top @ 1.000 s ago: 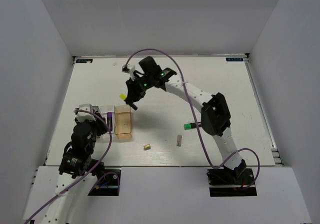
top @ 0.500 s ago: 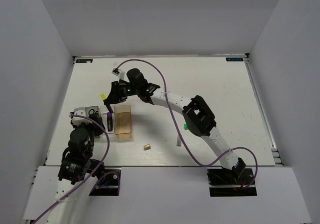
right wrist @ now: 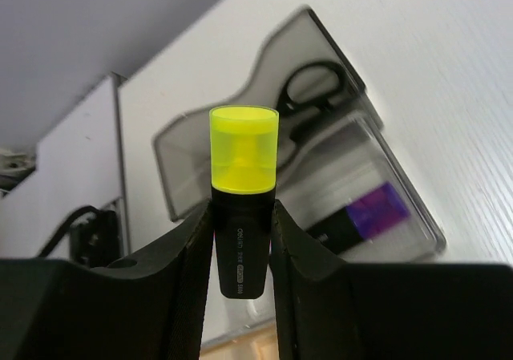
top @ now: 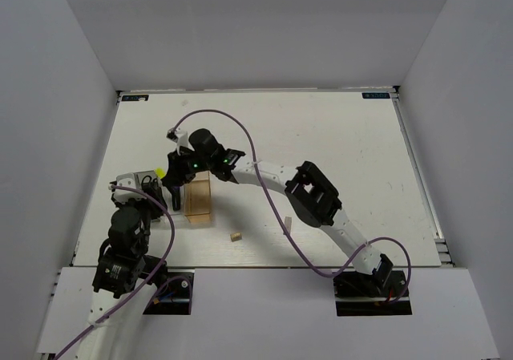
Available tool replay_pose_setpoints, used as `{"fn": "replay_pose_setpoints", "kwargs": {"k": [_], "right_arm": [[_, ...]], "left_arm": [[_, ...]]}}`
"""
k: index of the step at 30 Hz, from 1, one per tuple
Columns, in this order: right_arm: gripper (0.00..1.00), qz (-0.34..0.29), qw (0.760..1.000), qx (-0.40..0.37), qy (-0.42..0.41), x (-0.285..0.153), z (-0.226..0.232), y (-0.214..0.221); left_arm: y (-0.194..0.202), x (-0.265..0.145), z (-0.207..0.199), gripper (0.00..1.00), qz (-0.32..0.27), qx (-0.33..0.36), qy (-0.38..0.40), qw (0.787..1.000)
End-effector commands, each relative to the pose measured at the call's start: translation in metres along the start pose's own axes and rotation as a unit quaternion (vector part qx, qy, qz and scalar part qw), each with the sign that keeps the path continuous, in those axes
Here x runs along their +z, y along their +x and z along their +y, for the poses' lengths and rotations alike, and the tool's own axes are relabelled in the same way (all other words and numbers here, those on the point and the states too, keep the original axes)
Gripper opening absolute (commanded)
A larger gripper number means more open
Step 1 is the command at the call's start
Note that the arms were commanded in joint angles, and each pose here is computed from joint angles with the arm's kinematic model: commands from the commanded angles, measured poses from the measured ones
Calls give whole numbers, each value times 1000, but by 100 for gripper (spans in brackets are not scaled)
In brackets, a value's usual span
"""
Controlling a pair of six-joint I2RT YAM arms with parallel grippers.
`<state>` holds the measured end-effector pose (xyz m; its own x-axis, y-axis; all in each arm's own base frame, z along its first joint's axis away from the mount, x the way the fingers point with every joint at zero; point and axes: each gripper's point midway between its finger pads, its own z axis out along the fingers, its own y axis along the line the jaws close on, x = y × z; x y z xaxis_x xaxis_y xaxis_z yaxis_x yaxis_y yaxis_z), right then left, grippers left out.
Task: Sort the stationery into containers
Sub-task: Place the pen in the storage box.
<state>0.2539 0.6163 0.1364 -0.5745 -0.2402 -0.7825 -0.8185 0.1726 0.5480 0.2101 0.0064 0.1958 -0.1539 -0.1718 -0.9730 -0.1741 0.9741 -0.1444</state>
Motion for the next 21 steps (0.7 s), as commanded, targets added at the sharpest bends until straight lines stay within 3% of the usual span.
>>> {"fn": "replay_pose_setpoints", "kwargs": {"k": [1, 6, 10, 11, 12, 15, 21], "right_arm": [[0, 2, 999, -39, 34, -10, -10, -3], [0, 17, 997, -52, 46, -14, -13, 5], [16, 22, 997, -65, 28, -15, -4, 5], [22, 27, 997, -65, 25, -13, -1, 10], [34, 25, 997, -67, 21, -15, 3, 6], [46, 23, 997, -75, 3, -15, 14, 2], [54, 5, 996, -91, -23, -17, 39, -18]], "left_arm": [[0, 1, 4, 64, -5, -1, -10, 1000], [-2, 0, 4, 64, -9, -3, -11, 1000], [-1, 1, 6, 64, -8, -2, -16, 1000], [-2, 1, 5, 64, -8, -2, -14, 1000], [-1, 1, 6, 64, -7, -2, -16, 1000], [0, 1, 6, 64, -6, 0, -17, 1000], [1, 2, 5, 64, -1, 2, -14, 1000]]}}
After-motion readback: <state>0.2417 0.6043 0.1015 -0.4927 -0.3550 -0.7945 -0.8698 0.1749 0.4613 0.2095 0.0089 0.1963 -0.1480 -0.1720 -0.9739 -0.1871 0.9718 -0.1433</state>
